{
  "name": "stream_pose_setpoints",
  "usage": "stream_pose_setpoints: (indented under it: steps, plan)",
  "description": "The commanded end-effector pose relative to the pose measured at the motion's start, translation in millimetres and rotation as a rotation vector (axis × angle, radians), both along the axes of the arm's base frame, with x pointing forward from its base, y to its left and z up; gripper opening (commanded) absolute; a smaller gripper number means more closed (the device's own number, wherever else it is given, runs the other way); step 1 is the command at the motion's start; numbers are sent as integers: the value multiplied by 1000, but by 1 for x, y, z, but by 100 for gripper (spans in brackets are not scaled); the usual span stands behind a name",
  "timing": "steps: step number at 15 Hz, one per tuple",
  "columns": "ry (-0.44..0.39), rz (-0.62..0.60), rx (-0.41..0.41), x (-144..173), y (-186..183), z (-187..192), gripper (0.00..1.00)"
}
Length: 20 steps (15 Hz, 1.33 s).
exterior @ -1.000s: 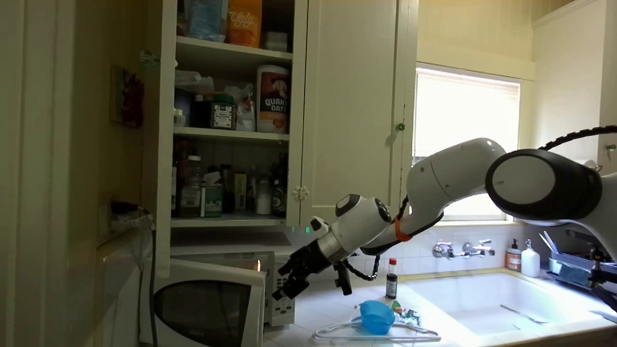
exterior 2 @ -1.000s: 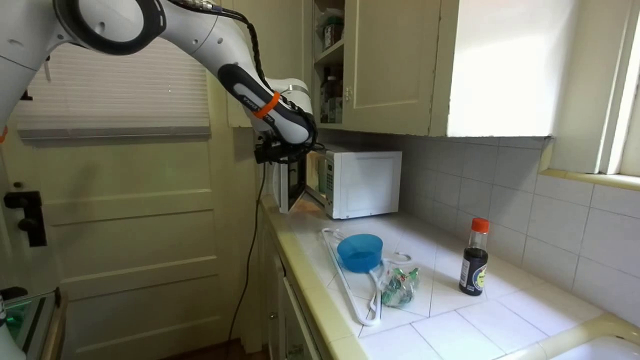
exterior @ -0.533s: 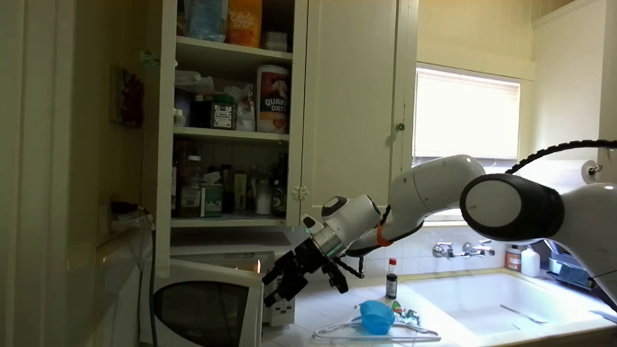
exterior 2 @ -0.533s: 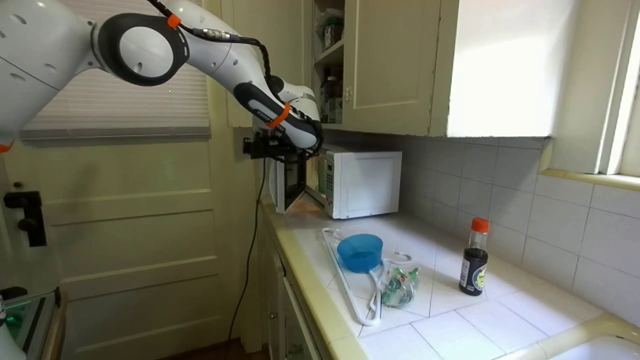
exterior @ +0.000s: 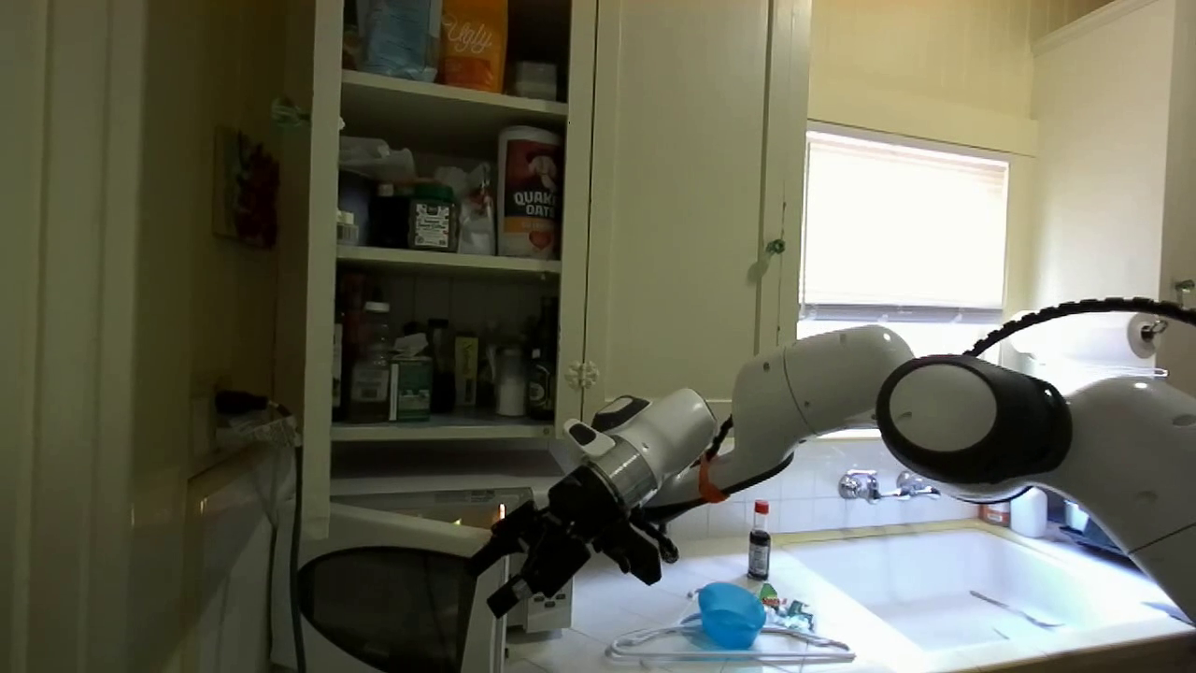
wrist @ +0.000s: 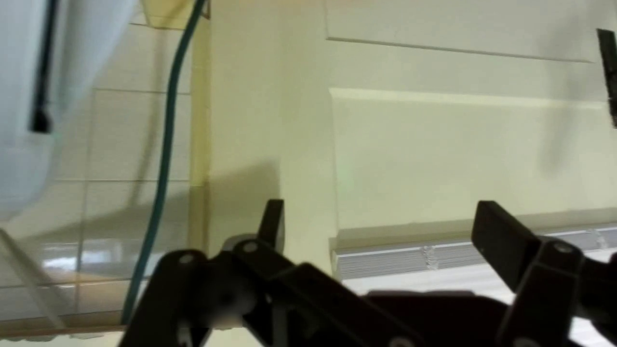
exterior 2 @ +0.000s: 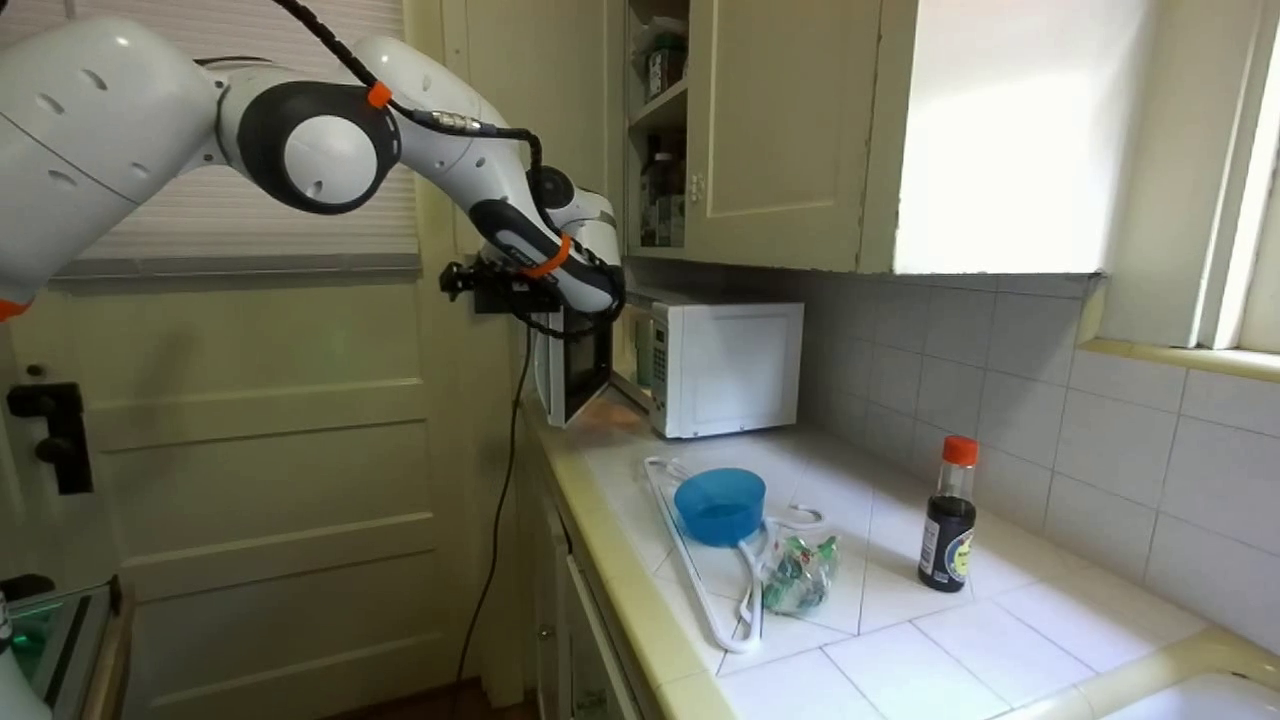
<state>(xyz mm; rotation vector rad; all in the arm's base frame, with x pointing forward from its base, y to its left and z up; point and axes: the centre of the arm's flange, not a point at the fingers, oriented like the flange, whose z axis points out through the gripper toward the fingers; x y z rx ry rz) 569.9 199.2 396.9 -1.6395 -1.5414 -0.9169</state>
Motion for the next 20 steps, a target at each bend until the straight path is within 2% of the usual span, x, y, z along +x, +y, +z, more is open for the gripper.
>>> stream_pose_setpoints:
  steps: [1,2,3,6,9,11,14,18,20]
  plan:
    - [-1,107,-3,-3,-6,23,100]
    - [-40,90,-29,-13,-4,31,100]
    - [-115,13,-73,-21,-7,39,100]
    - [-214,-104,-57,-28,-30,69,100]
    - [-320,-223,-109,-24,-58,90,100]
    - [-360,-307,-177,-14,-72,95,100]
    - [-374,-456,-276,4,-94,86,100]
    - [-372,-658,-379,40,-102,57,100]
    - [-350,-712,-400,58,-102,42,100]
